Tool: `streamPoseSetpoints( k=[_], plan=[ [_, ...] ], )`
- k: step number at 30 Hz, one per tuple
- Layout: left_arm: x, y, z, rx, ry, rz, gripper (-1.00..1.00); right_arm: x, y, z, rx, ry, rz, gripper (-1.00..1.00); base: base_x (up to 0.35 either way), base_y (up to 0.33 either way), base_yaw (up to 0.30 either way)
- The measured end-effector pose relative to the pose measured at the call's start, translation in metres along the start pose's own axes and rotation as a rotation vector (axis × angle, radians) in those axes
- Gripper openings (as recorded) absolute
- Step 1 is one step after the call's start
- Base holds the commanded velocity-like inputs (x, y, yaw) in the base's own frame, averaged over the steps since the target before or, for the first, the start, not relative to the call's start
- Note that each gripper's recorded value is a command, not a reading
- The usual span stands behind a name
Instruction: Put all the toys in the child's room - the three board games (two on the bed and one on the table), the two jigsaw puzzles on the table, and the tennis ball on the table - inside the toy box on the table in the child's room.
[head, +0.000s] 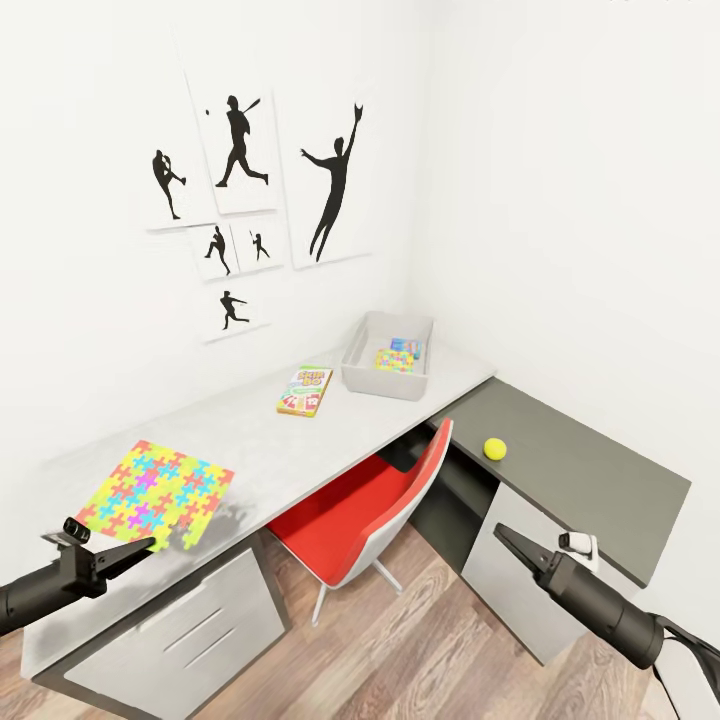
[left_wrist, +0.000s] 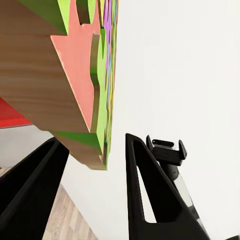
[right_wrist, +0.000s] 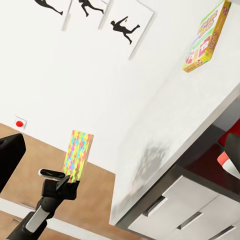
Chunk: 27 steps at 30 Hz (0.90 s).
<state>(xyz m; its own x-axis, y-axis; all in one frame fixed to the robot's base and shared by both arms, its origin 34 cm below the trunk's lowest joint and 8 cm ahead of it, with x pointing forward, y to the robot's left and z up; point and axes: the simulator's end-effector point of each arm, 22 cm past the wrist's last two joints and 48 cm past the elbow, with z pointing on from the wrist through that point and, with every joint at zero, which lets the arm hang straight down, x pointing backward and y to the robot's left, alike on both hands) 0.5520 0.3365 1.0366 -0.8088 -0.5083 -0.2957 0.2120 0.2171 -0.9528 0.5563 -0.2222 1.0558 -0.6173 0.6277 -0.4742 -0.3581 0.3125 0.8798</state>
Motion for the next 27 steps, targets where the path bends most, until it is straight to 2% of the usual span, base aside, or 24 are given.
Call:
streamPoseSetpoints(
  k=[9, 17, 27],
  plan=[
    [-0.001, -0.005, -0.001, 0.01, -0.001, 0.007, -1.0, -0.001, 0.003, 0.0, -0.006, -0.001, -0.004, 1.0, -0.009, 0.0, -0.158],
    [-0.005, -0.009, -0.005, 0.008, -0.001, 0.021, -1.0, -0.002, 0.008, 0.0, -0.015, -0.004, -0.01, 1.0, -0.18, 0.0, -0.207],
    [-0.008, -0.014, -0.009, 0.004, -0.003, 0.036, -1.0, -0.004, 0.013, 0.0, -0.022, -0.007, -0.019, 1.0, -0.026, 0.0, -0.209]
  ],
)
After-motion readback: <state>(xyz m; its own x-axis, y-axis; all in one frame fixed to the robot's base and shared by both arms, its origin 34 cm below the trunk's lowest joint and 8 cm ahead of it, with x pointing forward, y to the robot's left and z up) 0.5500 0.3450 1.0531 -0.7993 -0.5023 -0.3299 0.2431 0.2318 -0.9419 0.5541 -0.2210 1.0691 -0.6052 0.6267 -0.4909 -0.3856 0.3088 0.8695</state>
